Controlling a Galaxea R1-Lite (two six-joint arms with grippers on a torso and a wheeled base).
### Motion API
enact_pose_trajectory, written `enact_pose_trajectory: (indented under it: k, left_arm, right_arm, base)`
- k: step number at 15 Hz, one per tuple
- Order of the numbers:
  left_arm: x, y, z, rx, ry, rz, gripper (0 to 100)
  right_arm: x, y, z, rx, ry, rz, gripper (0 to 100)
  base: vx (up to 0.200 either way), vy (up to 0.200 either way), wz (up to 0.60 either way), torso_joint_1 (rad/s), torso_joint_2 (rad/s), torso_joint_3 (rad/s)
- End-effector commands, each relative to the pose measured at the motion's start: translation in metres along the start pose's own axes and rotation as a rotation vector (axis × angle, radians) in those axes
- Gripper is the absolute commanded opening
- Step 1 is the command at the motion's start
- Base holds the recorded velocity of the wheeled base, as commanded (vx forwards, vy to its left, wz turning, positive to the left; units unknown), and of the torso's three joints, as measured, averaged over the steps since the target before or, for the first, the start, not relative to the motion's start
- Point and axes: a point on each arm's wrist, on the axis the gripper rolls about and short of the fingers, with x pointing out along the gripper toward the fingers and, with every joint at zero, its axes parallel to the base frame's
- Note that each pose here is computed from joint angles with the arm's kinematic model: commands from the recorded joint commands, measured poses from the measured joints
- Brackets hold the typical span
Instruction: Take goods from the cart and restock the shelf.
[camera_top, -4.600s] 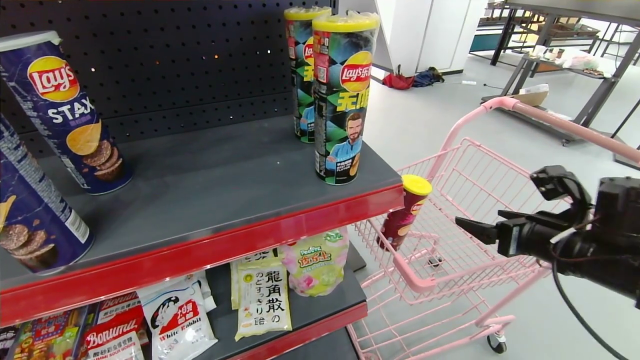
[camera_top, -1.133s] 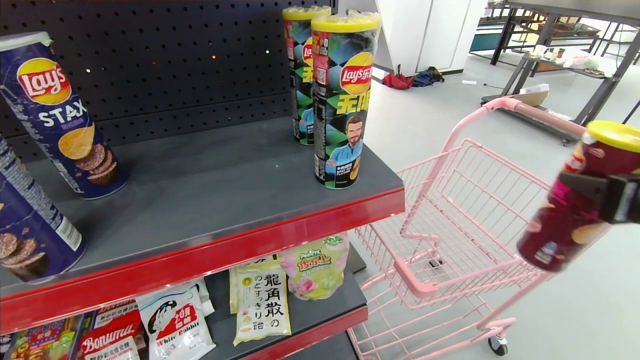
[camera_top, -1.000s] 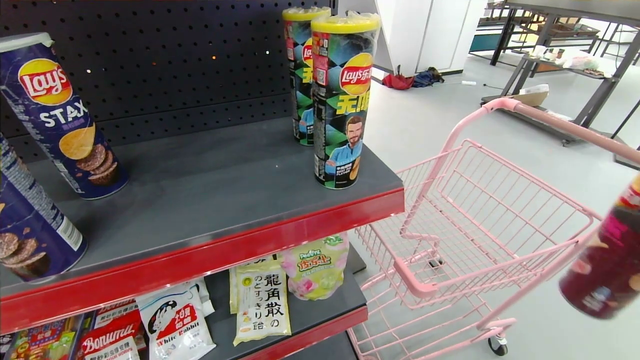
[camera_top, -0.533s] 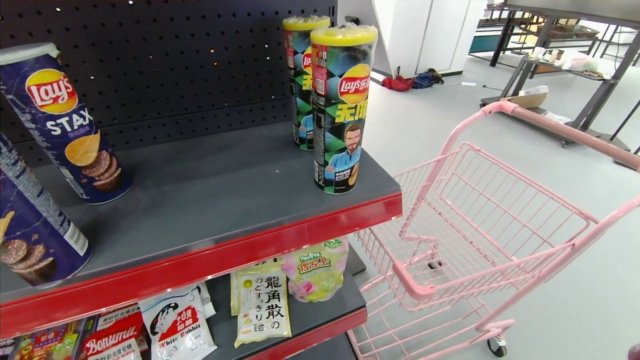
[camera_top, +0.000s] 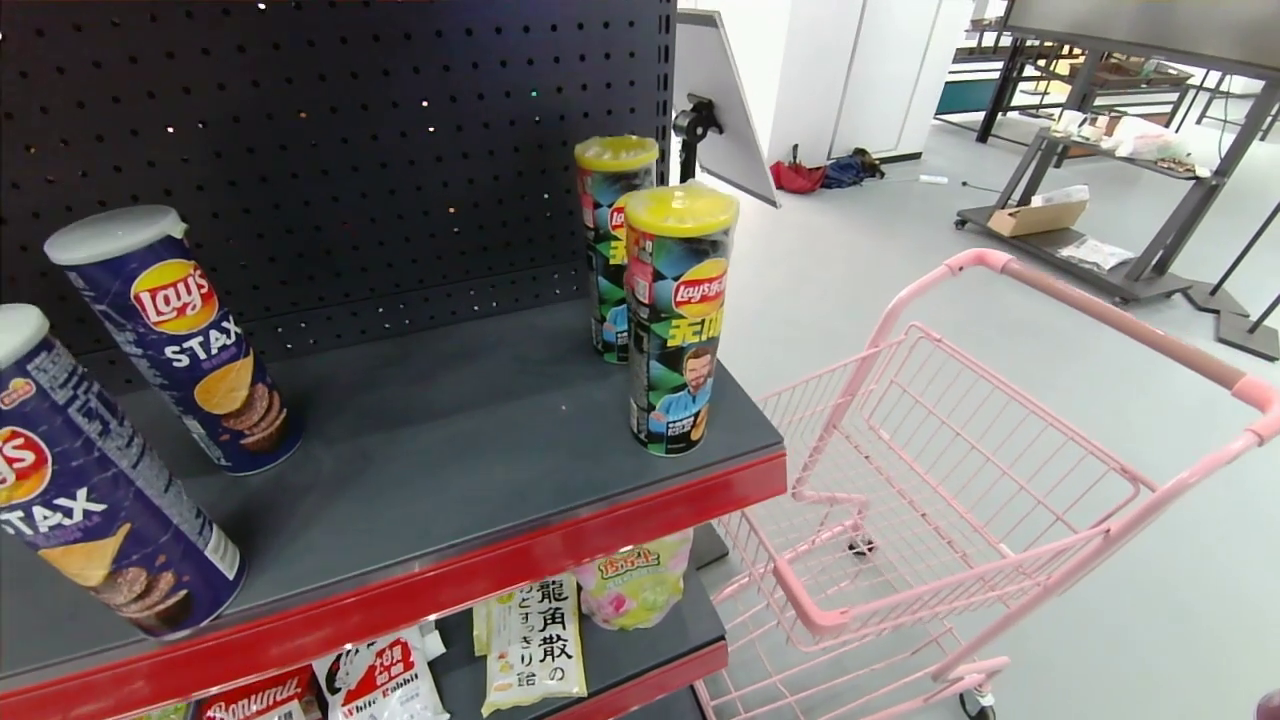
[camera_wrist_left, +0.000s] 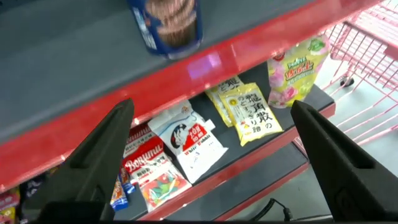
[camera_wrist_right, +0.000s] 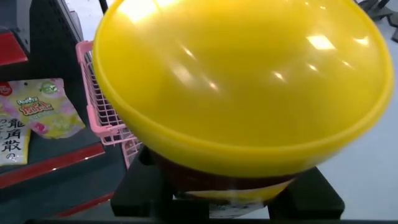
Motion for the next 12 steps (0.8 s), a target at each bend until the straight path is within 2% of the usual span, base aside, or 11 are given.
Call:
enact_pose_trajectory:
  k: [1,4,9,12]
  left_arm:
    - [0.0000,0.0000,-0.0001,0.000,0.002,0.000,100]
    - [0.0004,-0.0001,-0.0008,0.007,0.005,-0.001,100]
    - [0.0012,-0.0001,-0.0023,0.010,0.011,-0.002,100]
    - [0.0016,-0.0002,-0.0031,0.009,0.013,-0.002,100]
  right_arm:
    - [0.0033,0.0005,0.0006,-0.003,0.017,0.003,0]
    - [0.0041,0.0007,0.0001,-0.004,0.023,0.004,0]
    - [0.0091,0.0020,-0.0041,-0.009,0.051,0.005,0]
    - [0.0110,0.0026,-0.0074,-0.012,0.065,0.008,0]
  base:
    - [0.000,0.000,0.00,0.212,-0.52,-0.320]
    - [0.000,0.000,0.00,0.155,-0.40,-0.238]
    - [0.000,0.000,0.00,0.008,-0.02,-0.009]
    - [0.000,0.000,0.60,0.004,0.00,0.005]
